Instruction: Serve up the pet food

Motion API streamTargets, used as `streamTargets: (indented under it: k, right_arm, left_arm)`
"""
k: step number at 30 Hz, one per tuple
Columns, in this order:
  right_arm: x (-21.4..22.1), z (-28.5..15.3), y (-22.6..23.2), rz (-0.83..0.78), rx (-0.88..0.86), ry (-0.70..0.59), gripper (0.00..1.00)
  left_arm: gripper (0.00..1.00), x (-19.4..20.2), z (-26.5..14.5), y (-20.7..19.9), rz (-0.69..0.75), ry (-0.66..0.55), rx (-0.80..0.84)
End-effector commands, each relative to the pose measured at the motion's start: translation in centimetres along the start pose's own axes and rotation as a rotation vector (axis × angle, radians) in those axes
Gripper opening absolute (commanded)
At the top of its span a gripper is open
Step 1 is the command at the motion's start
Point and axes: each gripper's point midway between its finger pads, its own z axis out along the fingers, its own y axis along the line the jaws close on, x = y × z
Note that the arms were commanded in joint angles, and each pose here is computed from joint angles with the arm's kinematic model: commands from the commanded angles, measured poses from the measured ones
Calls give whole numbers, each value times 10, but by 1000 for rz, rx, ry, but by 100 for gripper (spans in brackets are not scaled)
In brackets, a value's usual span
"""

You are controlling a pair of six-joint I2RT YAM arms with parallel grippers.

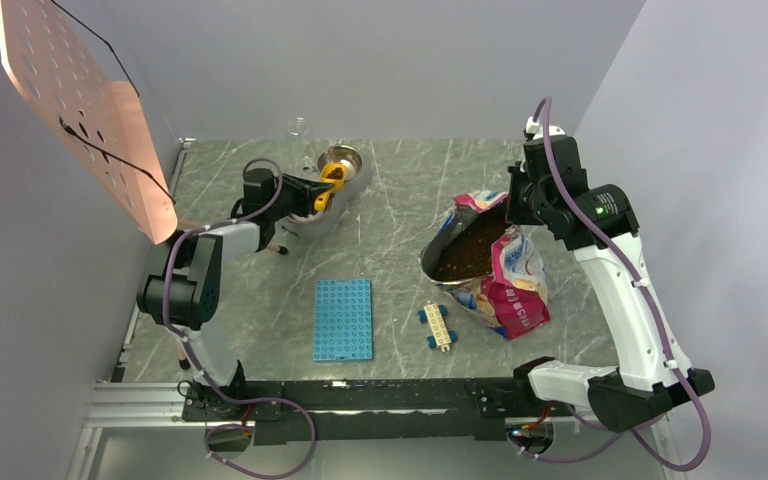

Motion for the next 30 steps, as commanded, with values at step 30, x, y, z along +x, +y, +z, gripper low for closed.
streamTargets:
  k: [30]
  right_arm:
    - [-82, -45, 5, 80, -61, -360, 0]
  left_arm:
    - [0, -4, 10, -33, -396, -6, -331]
